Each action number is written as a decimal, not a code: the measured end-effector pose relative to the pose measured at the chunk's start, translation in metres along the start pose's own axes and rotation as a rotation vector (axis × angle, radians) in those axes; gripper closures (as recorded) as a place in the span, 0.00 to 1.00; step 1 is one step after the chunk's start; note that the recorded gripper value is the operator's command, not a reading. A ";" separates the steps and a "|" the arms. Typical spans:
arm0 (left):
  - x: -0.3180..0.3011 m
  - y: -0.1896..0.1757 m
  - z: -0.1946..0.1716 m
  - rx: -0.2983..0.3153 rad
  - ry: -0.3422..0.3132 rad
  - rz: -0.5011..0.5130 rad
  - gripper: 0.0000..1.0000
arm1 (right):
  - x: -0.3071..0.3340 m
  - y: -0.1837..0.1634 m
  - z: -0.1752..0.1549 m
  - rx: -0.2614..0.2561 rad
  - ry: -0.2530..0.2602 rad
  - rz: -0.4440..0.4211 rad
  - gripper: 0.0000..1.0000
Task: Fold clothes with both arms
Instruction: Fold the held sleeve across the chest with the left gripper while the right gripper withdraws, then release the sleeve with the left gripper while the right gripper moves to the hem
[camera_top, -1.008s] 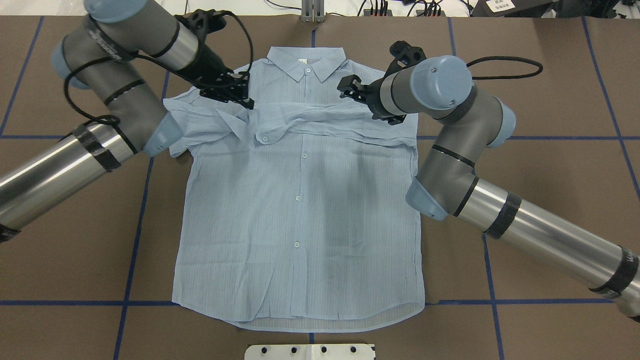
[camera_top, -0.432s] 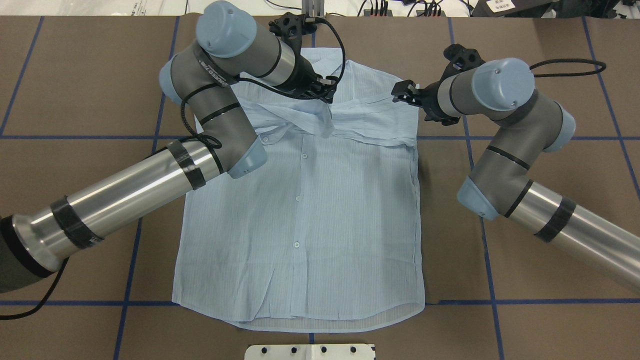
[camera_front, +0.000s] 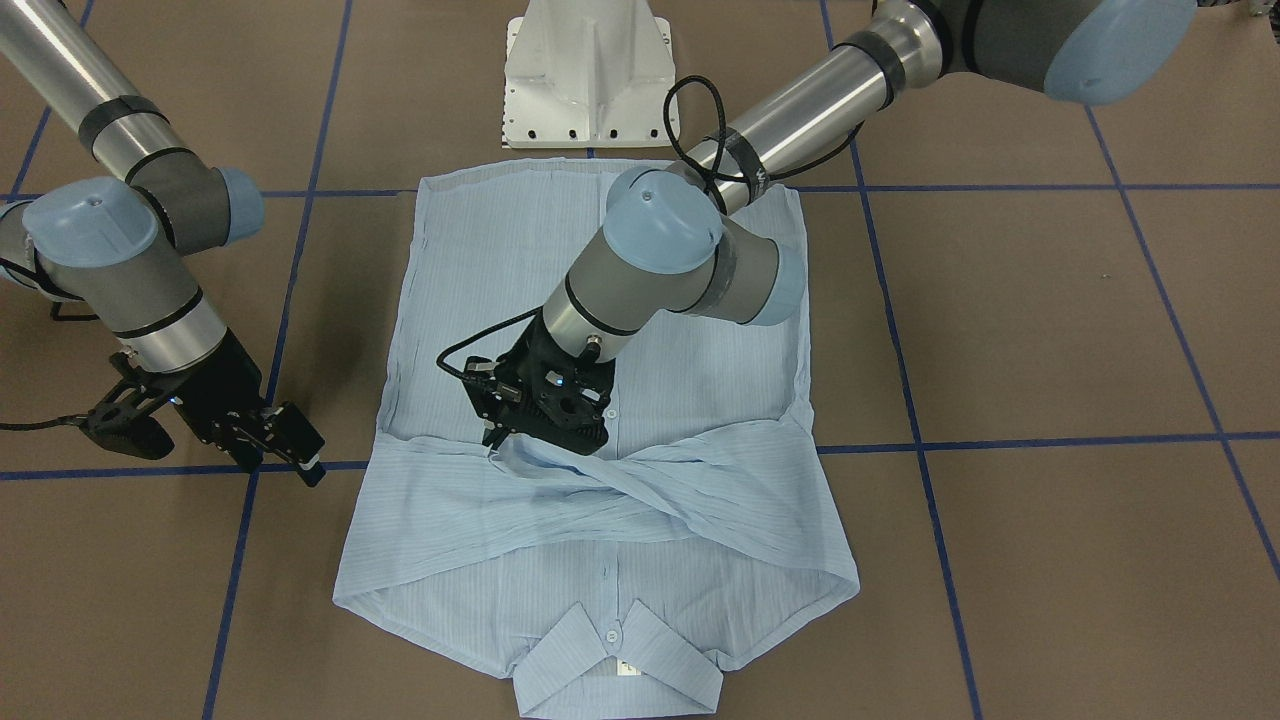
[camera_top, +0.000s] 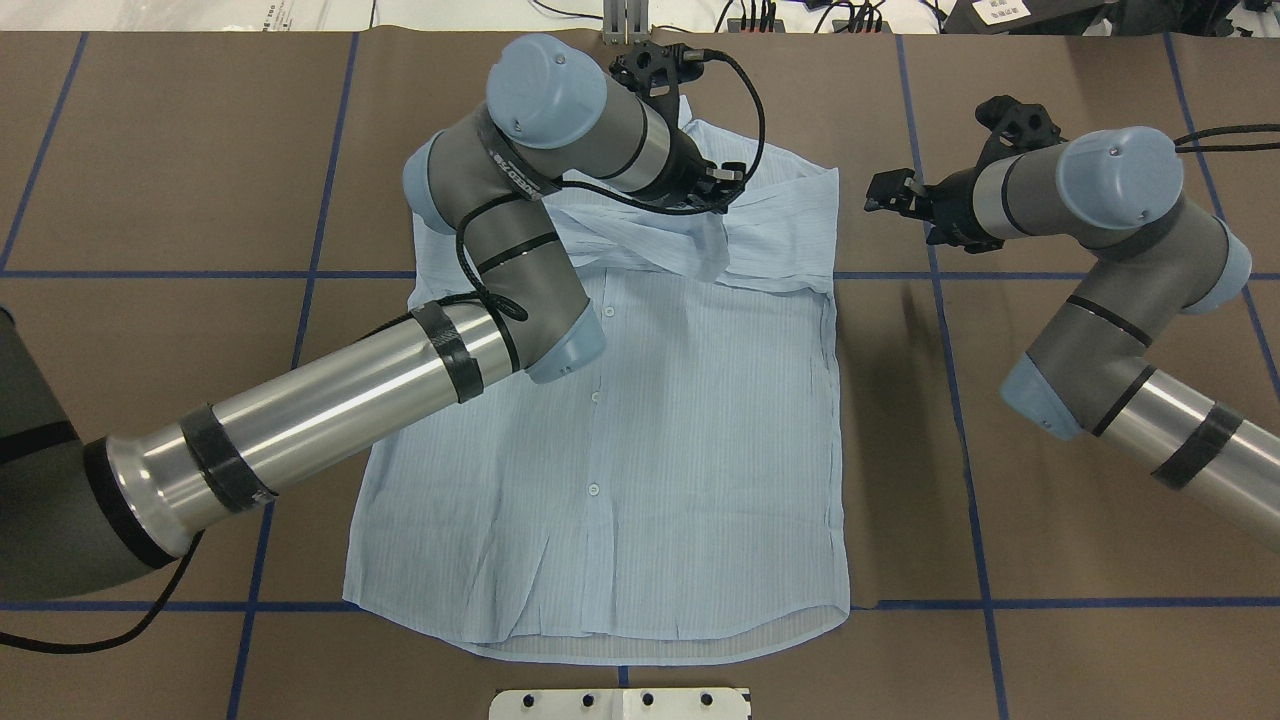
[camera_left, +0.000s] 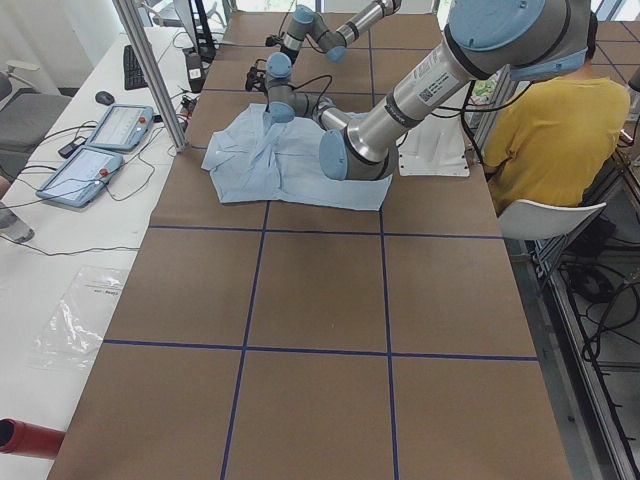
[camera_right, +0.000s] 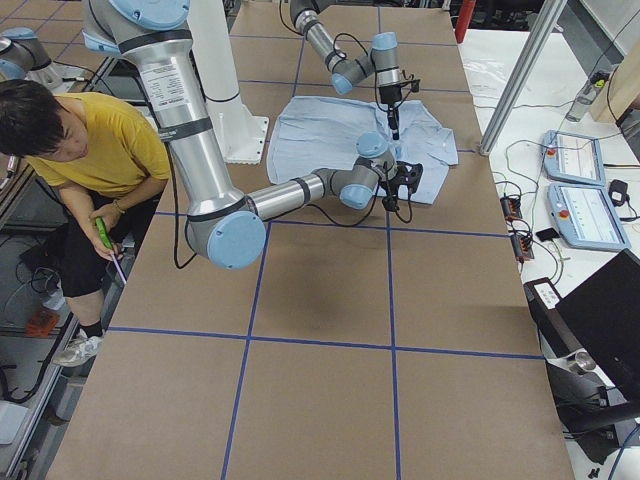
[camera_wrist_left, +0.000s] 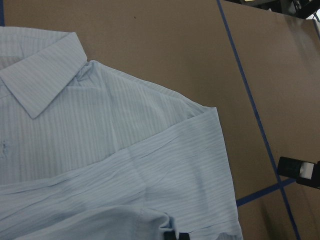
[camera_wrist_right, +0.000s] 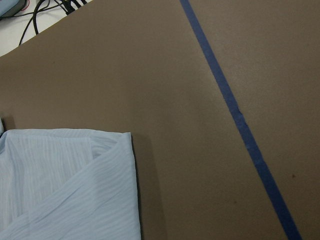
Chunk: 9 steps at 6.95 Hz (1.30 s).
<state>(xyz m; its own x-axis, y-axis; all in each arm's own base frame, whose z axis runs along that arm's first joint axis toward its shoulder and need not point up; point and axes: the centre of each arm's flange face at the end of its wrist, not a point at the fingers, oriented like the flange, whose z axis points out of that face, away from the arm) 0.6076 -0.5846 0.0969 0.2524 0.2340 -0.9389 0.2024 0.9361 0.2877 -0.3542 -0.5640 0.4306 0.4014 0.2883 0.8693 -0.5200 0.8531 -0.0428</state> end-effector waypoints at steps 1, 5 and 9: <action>0.010 0.012 0.010 0.013 -0.005 -0.004 0.01 | 0.009 -0.001 0.001 -0.003 0.007 -0.004 0.00; 0.001 0.039 0.005 -0.046 -0.004 -0.128 0.04 | -0.016 0.048 -0.003 -0.058 -0.056 0.051 0.00; -0.120 0.076 -0.085 -0.077 -0.015 -0.118 0.06 | -0.109 0.252 -0.092 -0.139 0.170 0.110 0.07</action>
<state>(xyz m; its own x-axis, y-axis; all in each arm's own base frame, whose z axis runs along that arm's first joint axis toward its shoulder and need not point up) 0.5124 -0.5196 0.2150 0.2457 0.1177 -0.9622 0.1583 0.9744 0.1596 -0.4599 -0.3408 0.2799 0.4757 0.4418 0.7606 -0.4633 0.8609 -0.2103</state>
